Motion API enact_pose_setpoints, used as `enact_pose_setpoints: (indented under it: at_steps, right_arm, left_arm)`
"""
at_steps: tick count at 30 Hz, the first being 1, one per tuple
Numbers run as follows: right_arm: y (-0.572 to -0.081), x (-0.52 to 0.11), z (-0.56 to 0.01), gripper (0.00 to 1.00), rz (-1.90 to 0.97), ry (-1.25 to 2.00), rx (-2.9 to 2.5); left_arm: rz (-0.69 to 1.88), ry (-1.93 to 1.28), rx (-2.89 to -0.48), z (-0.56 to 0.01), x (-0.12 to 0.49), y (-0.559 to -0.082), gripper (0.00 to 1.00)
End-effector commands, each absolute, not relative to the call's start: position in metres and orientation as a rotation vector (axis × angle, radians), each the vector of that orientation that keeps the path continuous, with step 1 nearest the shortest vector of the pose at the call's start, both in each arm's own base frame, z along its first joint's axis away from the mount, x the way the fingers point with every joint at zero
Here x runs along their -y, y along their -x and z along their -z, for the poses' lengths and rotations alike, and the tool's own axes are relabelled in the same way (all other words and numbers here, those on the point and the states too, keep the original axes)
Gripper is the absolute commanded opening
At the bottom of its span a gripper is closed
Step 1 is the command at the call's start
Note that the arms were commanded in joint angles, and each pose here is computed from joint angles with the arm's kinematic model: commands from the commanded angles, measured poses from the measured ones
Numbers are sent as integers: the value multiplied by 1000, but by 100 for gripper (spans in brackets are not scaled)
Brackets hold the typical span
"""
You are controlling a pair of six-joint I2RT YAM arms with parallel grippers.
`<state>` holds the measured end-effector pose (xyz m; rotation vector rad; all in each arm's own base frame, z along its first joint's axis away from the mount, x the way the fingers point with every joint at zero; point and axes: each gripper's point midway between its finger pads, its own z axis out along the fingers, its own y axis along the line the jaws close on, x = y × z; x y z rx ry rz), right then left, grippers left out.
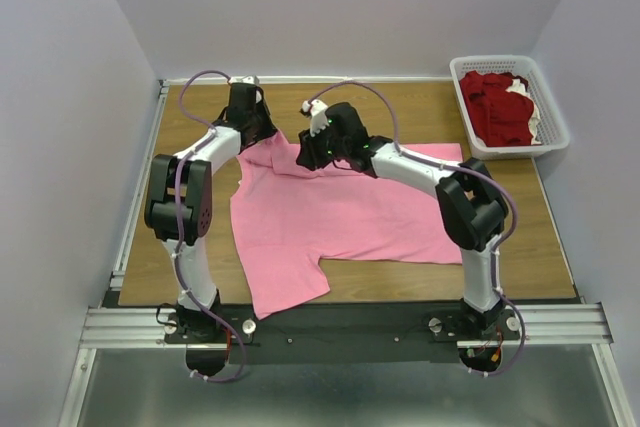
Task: Fold and stack the t-shirts
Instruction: Fold the tshirt
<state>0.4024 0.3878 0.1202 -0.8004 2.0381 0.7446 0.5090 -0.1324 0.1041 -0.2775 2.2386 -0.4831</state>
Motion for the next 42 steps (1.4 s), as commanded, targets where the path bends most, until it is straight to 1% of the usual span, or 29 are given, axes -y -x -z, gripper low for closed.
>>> enact_pose_setpoints:
  at_steps: [1,4,8,11,26,32,39,42]
  right_arm:
    - [-391,-432,-113,41,-817,912,-1961]
    - [-388,-444,-102,41,-835,938,-1966]
    - [-382,-454,-88,37,-864,969,-1980]
    - [-382,-459,-76,36,-873,981,-1993]
    - [-421,-459,-49,39,-699,872,-2032]
    - [-429,-456,-33,39,-647,840,-2054]
    - [-431,-458,-25,39,-649,840,-2056]
    - [-432,-457,-21,36,-641,833,-2063]
  left_arm:
    - [464,266,-2242,-98,131,-521,0]
    - [468,262,-2241,-97,133,-527,0]
    - [461,258,-2233,-97,133,-535,0]
    - [459,261,-2237,-93,133,-538,0]
    - [483,247,-2254,-86,138,-534,0]
    - [491,244,-2258,-84,139,-533,0]
    - [499,236,-2265,-83,142,-531,0]
    - [501,234,-2270,-81,144,-529,0]
